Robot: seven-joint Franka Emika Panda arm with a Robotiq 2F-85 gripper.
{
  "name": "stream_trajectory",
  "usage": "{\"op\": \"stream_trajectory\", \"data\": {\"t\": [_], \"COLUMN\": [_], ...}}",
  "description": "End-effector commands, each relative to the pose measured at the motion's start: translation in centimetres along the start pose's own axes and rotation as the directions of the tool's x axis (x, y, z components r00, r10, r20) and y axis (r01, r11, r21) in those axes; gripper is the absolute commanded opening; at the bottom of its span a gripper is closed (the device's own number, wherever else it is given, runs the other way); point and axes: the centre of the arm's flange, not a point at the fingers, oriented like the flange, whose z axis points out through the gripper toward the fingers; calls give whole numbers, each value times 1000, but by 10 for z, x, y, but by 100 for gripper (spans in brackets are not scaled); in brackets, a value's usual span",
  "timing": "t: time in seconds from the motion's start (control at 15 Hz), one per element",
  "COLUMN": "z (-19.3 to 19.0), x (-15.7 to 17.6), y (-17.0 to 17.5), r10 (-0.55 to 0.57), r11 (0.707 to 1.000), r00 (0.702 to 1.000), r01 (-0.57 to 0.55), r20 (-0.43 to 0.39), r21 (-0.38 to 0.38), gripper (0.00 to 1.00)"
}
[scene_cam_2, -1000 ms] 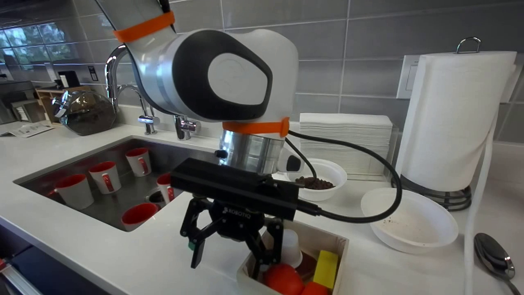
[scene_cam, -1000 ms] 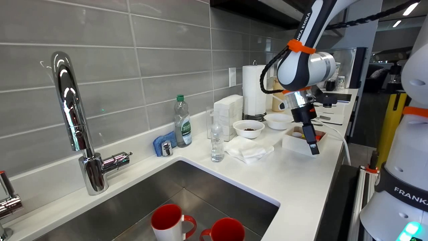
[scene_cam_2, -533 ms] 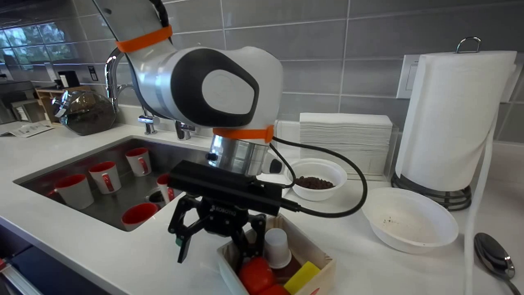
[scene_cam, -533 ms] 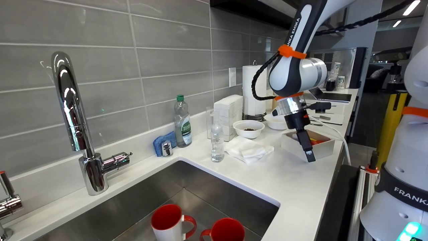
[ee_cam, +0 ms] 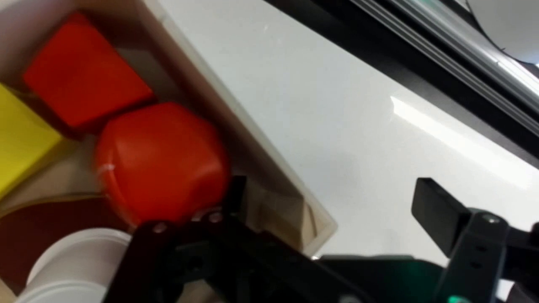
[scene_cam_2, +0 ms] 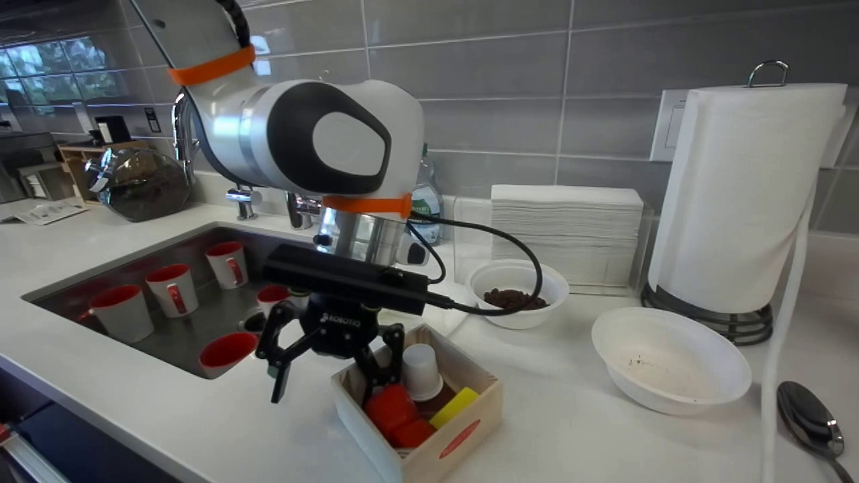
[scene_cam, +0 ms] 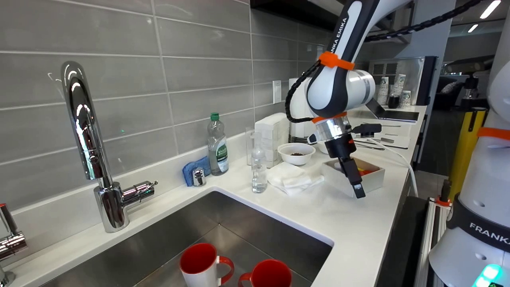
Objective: Bring the small crate closer to the sink
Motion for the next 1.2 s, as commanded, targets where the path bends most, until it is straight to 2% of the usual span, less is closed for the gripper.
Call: {"op": "stream_trajectory", "data": {"t": [0.0, 0.47, 0.87, 1.13], "z": [22, 21, 20, 8], "x": [-20, -11, -5, -10], "y": [-68, -99, -115, -120], "r10": [-40, -63, -74, -85], "r11": [998, 992, 988, 990], "r00": [999, 997, 997, 995], "r01": [39, 57, 69, 78], "r20": [21, 51, 36, 59], "r21": [57, 114, 140, 120], "gripper": [100, 100, 100, 100]}}
